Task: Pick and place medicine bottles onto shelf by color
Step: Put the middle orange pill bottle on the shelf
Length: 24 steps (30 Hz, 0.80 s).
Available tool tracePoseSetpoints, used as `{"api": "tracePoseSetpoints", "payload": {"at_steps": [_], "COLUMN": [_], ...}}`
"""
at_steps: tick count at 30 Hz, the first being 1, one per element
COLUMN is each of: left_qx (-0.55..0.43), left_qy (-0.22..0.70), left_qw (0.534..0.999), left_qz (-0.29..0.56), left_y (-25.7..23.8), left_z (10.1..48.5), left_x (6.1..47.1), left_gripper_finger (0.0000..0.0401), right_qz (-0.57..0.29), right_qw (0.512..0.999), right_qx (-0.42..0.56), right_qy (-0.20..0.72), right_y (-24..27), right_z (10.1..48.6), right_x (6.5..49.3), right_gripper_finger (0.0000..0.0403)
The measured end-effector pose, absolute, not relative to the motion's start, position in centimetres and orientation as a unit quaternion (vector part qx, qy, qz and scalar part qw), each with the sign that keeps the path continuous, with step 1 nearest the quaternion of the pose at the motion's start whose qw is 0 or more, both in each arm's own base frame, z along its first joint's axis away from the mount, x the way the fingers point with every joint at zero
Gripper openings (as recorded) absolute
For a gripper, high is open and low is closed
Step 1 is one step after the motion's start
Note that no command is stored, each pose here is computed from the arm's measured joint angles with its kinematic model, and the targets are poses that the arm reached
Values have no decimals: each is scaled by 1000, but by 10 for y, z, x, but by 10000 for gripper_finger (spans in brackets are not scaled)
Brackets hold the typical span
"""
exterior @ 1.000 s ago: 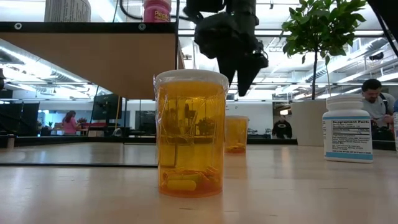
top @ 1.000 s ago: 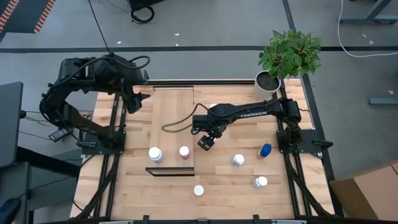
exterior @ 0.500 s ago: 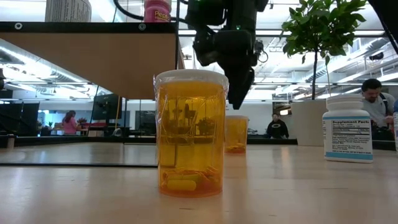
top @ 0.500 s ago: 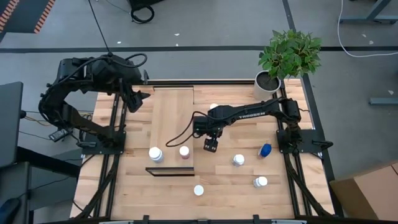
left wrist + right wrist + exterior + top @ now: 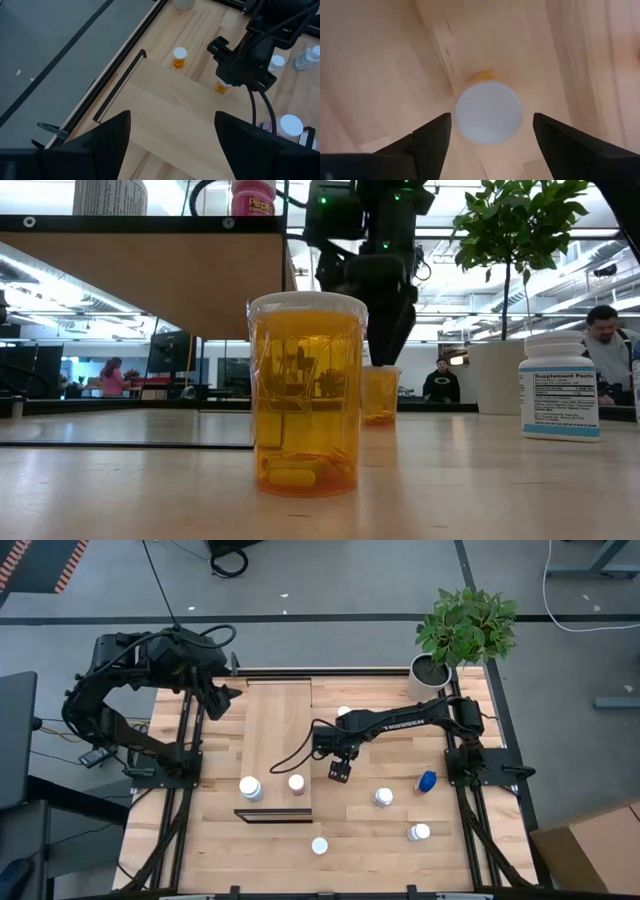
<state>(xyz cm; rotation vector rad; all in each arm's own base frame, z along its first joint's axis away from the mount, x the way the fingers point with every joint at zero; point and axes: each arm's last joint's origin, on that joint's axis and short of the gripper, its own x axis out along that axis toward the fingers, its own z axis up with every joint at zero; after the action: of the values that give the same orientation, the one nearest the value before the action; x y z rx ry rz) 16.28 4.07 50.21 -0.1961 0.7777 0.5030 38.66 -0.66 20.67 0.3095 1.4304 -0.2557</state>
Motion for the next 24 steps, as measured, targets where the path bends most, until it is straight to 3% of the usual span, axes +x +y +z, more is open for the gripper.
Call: {"api": "tracePoseSetpoints", "payload": {"at_steps": [18, 24], "left_qx": [-94, -90], "left_qy": [375, 376], "left_qw": [890, 890], "left_qz": [242, 240], "left_y": [41, 41], "left_z": [502, 502], "left_x": [163, 163], "left_gripper_finger": [293, 293], "right_qz": [-144, -140], "right_qw": [749, 748], "right_qx": [149, 153], "right_qy": [629, 631], "right_y": [-8, -7], "right_z": [205, 205], "right_x": [390, 390], "right_gripper_finger": [289, 270]}}
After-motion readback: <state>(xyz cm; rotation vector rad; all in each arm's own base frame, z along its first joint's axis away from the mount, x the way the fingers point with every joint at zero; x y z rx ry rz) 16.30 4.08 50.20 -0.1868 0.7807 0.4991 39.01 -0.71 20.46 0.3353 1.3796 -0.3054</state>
